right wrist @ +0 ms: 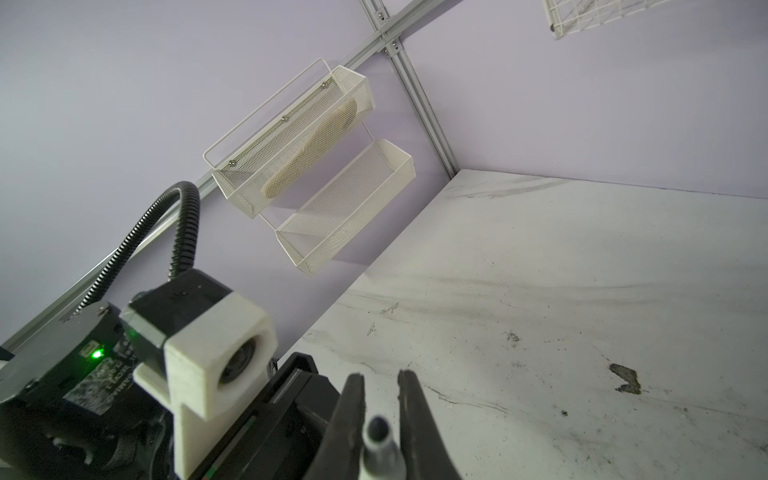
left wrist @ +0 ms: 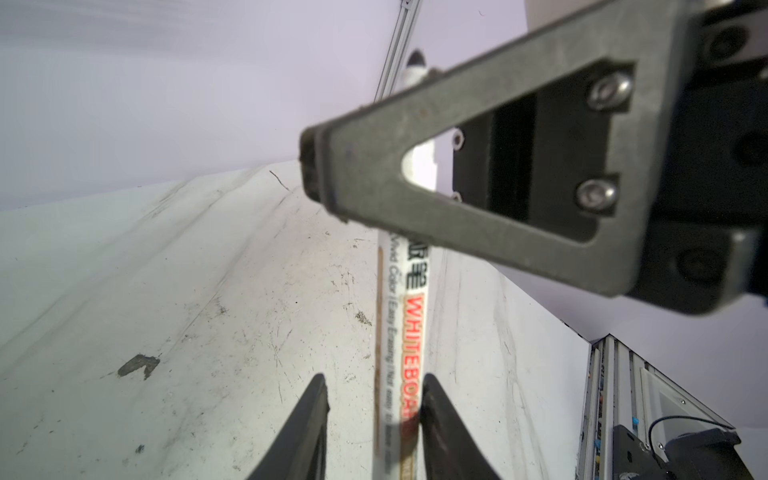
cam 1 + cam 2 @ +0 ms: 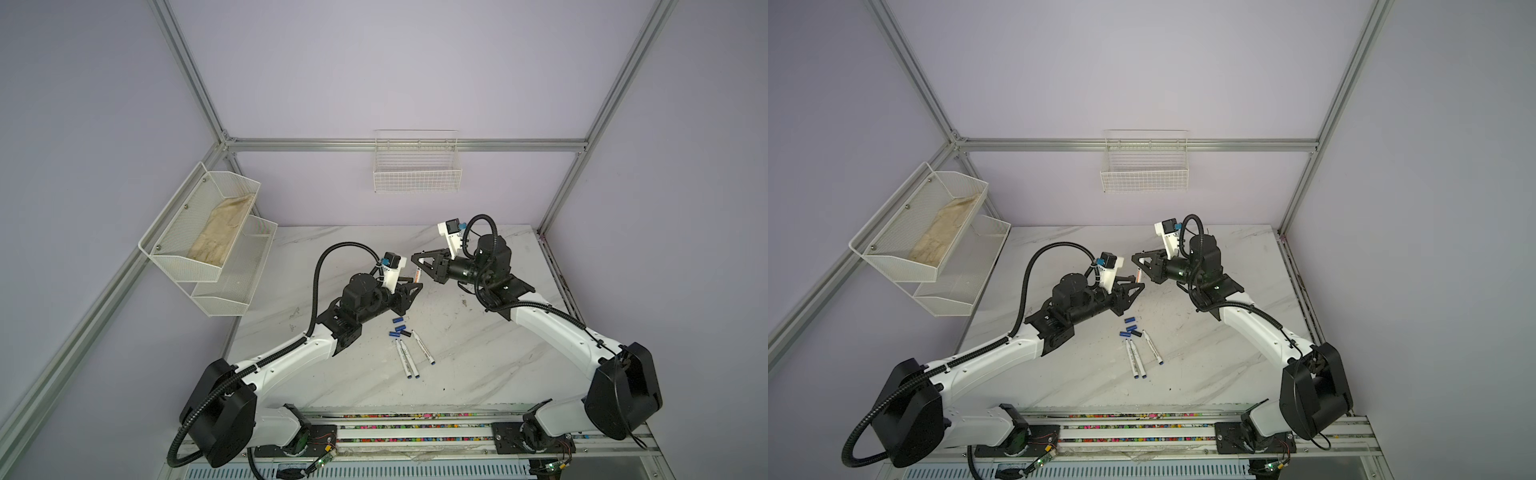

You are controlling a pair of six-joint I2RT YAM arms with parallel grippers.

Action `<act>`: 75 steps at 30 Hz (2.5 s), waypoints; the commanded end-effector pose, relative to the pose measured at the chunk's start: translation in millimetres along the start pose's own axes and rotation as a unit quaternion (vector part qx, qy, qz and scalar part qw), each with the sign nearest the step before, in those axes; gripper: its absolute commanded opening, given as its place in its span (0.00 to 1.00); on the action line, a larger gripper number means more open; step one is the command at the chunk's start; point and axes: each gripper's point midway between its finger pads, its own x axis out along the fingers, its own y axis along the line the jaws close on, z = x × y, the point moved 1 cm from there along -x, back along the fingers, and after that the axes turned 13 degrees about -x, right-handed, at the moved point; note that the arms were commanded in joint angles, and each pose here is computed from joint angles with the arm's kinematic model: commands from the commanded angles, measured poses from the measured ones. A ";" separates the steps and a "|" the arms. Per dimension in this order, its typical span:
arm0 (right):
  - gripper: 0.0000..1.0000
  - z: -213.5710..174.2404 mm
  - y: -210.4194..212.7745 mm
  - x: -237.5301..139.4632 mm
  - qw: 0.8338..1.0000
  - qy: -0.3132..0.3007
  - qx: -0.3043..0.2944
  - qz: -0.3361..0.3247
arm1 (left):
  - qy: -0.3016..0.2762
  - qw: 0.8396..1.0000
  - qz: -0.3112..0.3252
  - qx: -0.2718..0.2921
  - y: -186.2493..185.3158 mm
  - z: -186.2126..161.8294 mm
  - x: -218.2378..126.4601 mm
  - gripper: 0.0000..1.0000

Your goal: Insert the pens into the pen caps

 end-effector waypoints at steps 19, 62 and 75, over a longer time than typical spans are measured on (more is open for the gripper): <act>0.00 2.6 4.7 -3.3 1.000 0.000 -0.007 0.007 | -0.048 0.996 -0.059 0.037 -39.0 60.3 7.7 0.21; 0.26 -262.4 -29.1 32.8 0.871 0.461 -0.093 -0.144 | -0.121 0.926 0.323 -0.157 132.9 -5.8 -66.4 0.00; 0.24 -284.8 -30.3 34.2 0.858 0.486 -0.090 -0.140 | -0.112 0.928 0.325 -0.142 132.7 -7.2 -67.1 0.00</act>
